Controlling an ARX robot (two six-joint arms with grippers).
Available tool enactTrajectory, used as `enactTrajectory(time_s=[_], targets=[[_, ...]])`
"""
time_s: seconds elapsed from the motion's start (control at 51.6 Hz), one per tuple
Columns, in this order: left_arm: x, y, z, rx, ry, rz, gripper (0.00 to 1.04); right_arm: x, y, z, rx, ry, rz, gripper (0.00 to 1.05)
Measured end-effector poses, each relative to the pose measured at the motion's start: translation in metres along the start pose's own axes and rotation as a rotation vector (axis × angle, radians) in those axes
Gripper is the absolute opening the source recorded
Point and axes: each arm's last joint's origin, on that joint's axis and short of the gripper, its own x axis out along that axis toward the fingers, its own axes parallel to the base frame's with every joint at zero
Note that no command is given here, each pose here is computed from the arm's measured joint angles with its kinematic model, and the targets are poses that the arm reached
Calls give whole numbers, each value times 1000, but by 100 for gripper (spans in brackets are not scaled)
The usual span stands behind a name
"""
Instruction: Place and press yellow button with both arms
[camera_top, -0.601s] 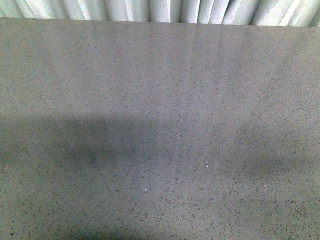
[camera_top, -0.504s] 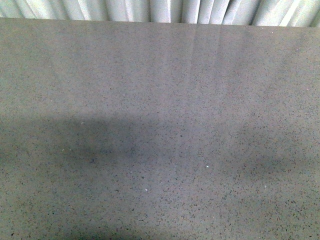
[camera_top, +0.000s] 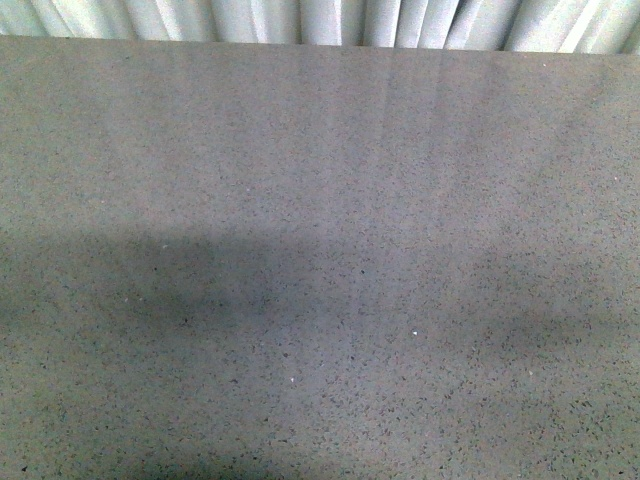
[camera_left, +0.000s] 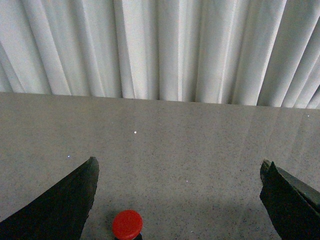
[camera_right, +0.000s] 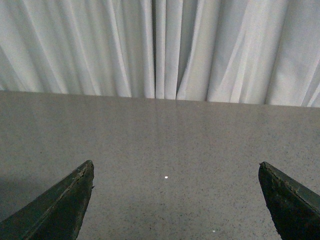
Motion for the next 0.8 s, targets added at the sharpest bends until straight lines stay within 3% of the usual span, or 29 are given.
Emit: enactTrajectory(time_s=[0.058, 0.116, 0.407, 0.795], targets=[[3, 0, 1, -39, 219, -148, 96, 0, 0, 0, 0, 0, 0, 96], [17, 4, 1, -60, 320, -167, 96, 0, 0, 0, 0, 0, 0, 96], [83, 30, 10, -1, 292, -47, 96, 0, 0, 0, 0, 0, 0, 96], [108, 73, -29, -33, 410, 108, 96, 0, 0, 0, 0, 0, 0, 96]])
